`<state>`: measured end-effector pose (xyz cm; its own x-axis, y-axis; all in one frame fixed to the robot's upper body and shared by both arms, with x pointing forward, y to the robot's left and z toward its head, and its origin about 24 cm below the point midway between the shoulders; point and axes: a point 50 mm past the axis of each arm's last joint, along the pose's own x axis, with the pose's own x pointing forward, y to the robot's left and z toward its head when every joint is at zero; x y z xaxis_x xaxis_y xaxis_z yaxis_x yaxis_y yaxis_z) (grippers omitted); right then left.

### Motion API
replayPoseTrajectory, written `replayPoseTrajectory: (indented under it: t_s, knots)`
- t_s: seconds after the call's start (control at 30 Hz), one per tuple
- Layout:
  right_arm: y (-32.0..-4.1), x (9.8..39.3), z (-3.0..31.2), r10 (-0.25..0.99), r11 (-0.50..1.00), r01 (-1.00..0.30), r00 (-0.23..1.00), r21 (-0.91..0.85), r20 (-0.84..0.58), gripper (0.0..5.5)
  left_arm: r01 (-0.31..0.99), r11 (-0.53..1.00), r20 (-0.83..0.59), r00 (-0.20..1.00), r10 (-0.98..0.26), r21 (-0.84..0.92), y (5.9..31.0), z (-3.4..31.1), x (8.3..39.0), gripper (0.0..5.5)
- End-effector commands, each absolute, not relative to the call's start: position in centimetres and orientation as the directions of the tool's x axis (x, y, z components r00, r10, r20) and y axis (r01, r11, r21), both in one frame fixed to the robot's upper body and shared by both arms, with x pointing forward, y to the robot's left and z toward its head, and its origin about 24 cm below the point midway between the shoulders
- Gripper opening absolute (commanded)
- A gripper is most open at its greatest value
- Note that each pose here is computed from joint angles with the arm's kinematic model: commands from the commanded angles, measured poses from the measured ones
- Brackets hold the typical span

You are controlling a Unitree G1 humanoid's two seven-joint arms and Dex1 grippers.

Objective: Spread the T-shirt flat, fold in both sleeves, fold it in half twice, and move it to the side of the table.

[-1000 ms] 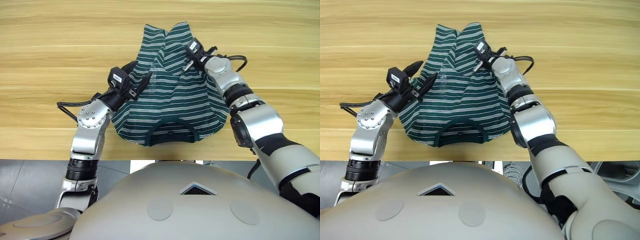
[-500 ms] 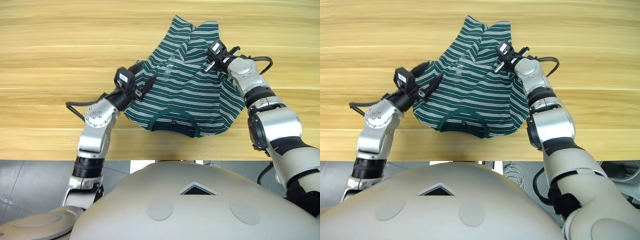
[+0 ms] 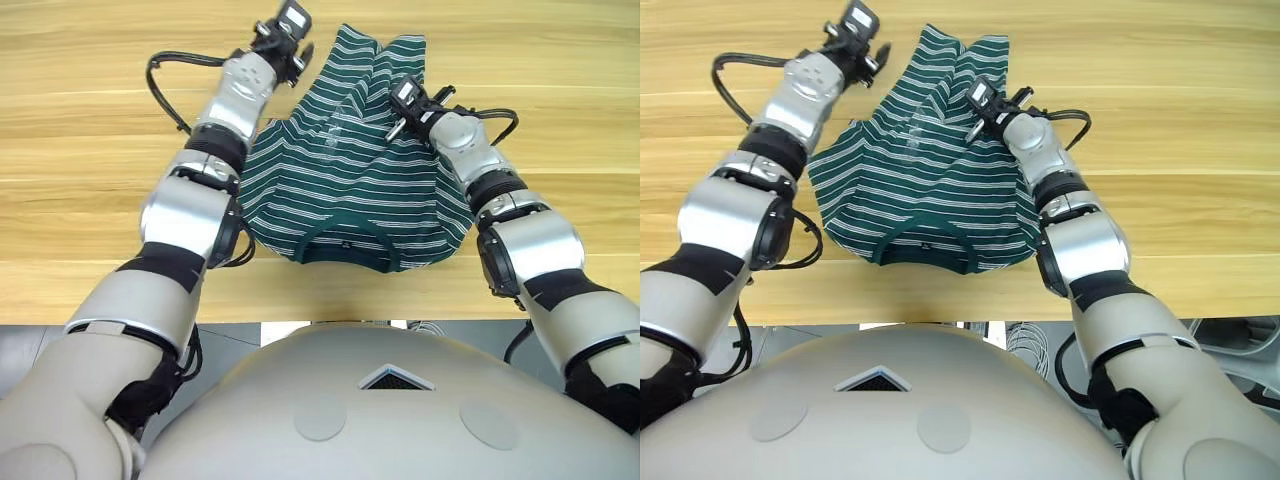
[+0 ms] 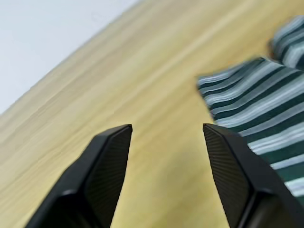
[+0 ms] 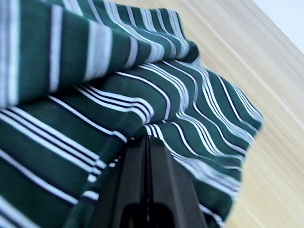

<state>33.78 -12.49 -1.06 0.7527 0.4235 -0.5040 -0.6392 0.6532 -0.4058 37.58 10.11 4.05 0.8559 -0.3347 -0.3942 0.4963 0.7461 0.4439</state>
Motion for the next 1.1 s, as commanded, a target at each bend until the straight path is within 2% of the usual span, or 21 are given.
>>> replayPoseTrajectory:
  t_s: [0.03, 0.3, 0.57, 0.7, 1.1]
  knots:
    - [-11.9, 33.9, -1.0, 0.425, 0.64, -0.652, 0.741, -0.407, -0.519, 0.03, 0.519, 0.735, -0.404, 0.843, -0.356, 0.436, 8.6, 3.6, 37.3, 2.67]
    - [-11.2, 34.0, -0.8, 0.441, 0.628, -0.659, 0.74, -0.414, -0.508, 0.03, 0.55, 0.73, -0.469, 0.811, -0.351, 0.405, 8.1, 0.8, 35.5, 2.67]
    - [-10.7, 34.0, -0.6, 0.466, 0.615, -0.672, 0.731, -0.412, -0.498, 0.03, 0.553, 0.648, -0.562, 0.796, -0.224, 0.524, 10.7, -1.9, 34.0, 2.67]
    - [-10.8, 34.1, -0.5, 0.464, 0.623, -0.667, 0.736, -0.41, -0.493, 0.03, 0.545, 0.639, -0.564, 0.8, -0.203, 0.543, 11.4, -2.0, 34.0, 2.67]
    - [-14.3, 33.8, -1.2, 0.375, 0.667, -0.617, 0.763, -0.418, -0.526, 0.03, 0.477, 0.719, -0.549, 0.82, -0.159, 0.505, 13.8, -2.0, 34.1, 2.67]
